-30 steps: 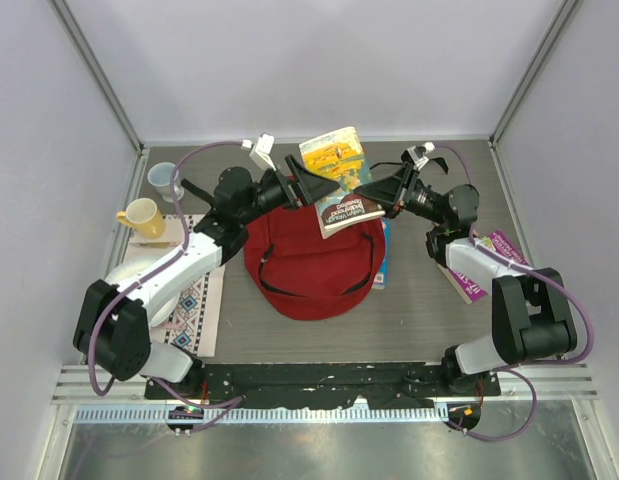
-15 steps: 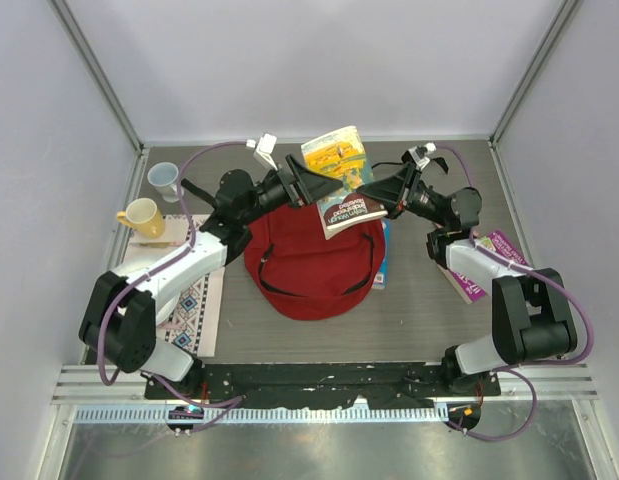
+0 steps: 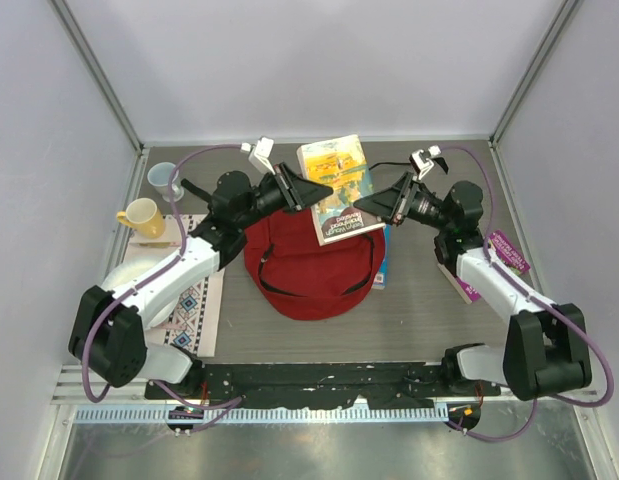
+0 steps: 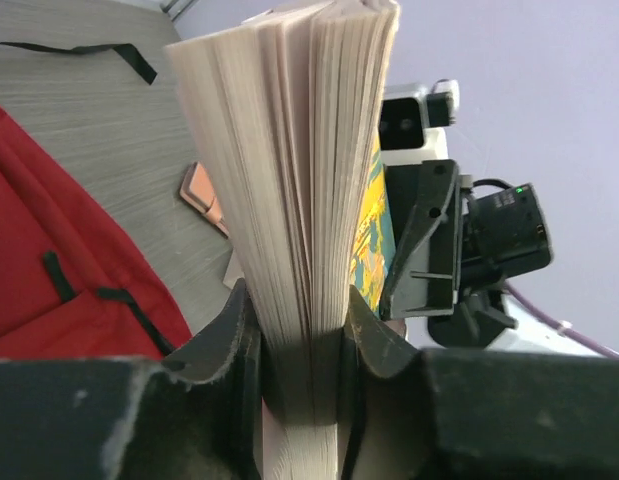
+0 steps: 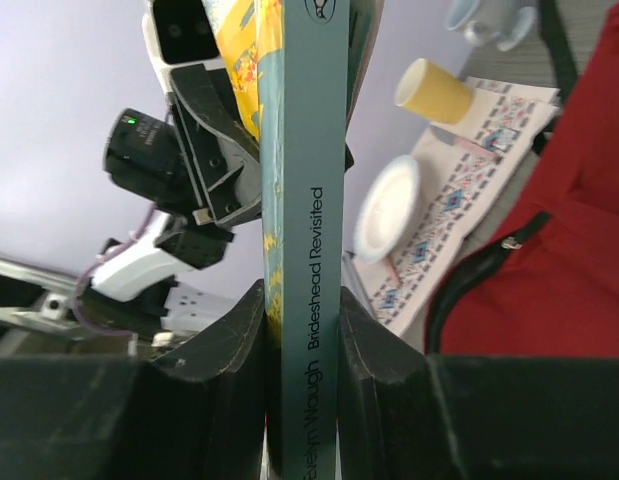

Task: Pack the student bag
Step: Pick up the book from the center of the board.

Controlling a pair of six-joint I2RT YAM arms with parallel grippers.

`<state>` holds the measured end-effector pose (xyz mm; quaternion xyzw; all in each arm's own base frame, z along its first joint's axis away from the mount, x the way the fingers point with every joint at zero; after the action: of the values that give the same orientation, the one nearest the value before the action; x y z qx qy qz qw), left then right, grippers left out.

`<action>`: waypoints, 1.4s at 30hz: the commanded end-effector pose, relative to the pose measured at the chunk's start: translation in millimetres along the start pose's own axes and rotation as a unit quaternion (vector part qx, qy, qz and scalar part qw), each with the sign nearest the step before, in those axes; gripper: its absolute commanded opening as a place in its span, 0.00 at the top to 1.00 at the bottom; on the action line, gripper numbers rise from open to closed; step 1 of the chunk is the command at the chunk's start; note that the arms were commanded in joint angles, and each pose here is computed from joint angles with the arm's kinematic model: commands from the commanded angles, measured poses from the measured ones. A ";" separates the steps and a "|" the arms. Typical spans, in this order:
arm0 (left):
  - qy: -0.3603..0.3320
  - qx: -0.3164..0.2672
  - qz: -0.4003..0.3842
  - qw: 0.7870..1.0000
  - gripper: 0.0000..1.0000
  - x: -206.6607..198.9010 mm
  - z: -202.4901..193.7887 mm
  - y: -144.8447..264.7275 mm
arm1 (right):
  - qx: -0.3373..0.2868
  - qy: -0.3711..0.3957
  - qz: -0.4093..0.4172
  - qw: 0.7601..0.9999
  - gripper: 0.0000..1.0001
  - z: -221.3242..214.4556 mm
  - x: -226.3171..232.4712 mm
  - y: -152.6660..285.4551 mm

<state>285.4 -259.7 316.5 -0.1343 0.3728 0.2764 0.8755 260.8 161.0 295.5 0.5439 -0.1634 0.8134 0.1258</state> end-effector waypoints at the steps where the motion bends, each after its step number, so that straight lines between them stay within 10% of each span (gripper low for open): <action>1: -0.023 -0.007 0.036 0.999 0.90 8.3 4.6 0.4 | -0.009 0.130 -0.061 0.990 0.84 7.4 15.8 1.1; 12: -0.002 -0.080 0.041 0.996 1.00 1.7 23.8 2.1 | -0.106 0.088 -0.207 0.969 0.17 8.0 -14.5 19.4; 26: 0.048 -0.216 -0.014 0.975 1.00 -8.4 51.8 13.5 | -0.125 -0.019 -0.143 0.982 0.13 -25.8 -25.8 -0.3; 42: 0.086 -0.225 -0.048 0.969 1.00 -2.6 39.8 17.8 | -0.154 -0.031 -0.036 0.987 0.12 -9.3 -16.4 -62.3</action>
<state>307.3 -235.5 297.0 -0.2832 0.4156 0.3567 0.7873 268.0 211.7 243.1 0.5906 -0.1983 0.7302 0.2804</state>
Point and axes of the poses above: each gripper's point midway between its finger pads, its own y axis back along the fingers, its own x axis along the line the jaws close on, z = x × y, the point moved 7 cm from there along y, back along the fingers, and after that the axes turned 5 degrees about -y, right-handed, at the moved point
